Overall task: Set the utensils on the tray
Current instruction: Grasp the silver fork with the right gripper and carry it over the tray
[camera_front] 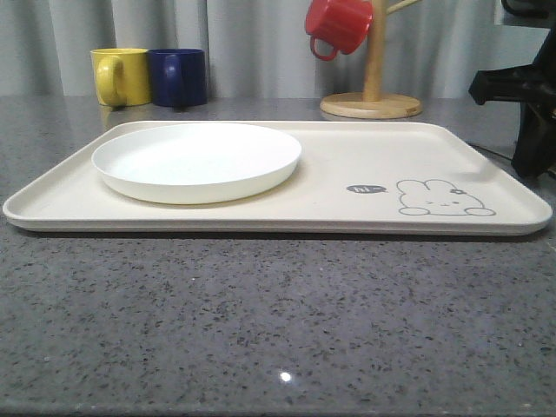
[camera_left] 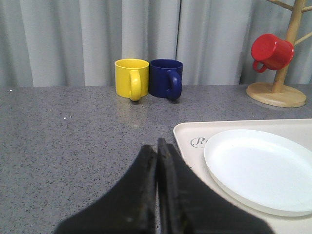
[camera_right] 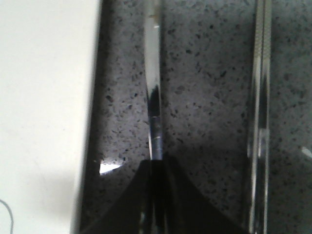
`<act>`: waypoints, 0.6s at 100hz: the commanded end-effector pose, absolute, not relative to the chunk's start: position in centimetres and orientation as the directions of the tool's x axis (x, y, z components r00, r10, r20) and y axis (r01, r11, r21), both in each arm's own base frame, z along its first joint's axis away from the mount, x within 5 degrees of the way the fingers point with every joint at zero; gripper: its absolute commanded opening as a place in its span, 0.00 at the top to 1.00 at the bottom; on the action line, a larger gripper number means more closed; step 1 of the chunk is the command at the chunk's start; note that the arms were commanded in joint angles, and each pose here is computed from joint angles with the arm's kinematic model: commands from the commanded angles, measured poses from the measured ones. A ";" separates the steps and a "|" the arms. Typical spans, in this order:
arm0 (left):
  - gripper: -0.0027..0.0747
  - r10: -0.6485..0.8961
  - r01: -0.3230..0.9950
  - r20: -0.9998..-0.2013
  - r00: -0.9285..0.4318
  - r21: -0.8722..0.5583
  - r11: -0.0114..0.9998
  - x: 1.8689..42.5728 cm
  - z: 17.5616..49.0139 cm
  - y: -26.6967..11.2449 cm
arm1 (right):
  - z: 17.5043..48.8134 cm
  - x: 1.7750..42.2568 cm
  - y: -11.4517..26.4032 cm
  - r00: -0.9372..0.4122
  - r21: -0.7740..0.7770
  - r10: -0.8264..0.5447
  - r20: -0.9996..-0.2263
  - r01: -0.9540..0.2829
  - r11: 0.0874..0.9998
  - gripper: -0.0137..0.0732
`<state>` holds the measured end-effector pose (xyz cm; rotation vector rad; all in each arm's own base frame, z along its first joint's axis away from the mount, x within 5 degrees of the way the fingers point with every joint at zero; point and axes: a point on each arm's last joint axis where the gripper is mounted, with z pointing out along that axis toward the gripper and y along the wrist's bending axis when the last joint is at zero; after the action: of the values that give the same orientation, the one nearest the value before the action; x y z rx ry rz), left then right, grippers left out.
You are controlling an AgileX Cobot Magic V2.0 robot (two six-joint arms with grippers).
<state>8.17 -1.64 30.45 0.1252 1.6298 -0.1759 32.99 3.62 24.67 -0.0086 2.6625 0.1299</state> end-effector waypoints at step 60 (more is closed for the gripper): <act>0.99 -0.048 0.167 -0.999 0.025 -0.043 0.985 8.2 32.0 -1.4 | 35.6 31.3 5.6 -0.766 0.189 0.101 -0.635 -0.028 0.982 0.84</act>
<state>8.17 -1.64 30.45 0.1252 1.6298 -0.1759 32.36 4.74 31.91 0.0428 2.5426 0.1944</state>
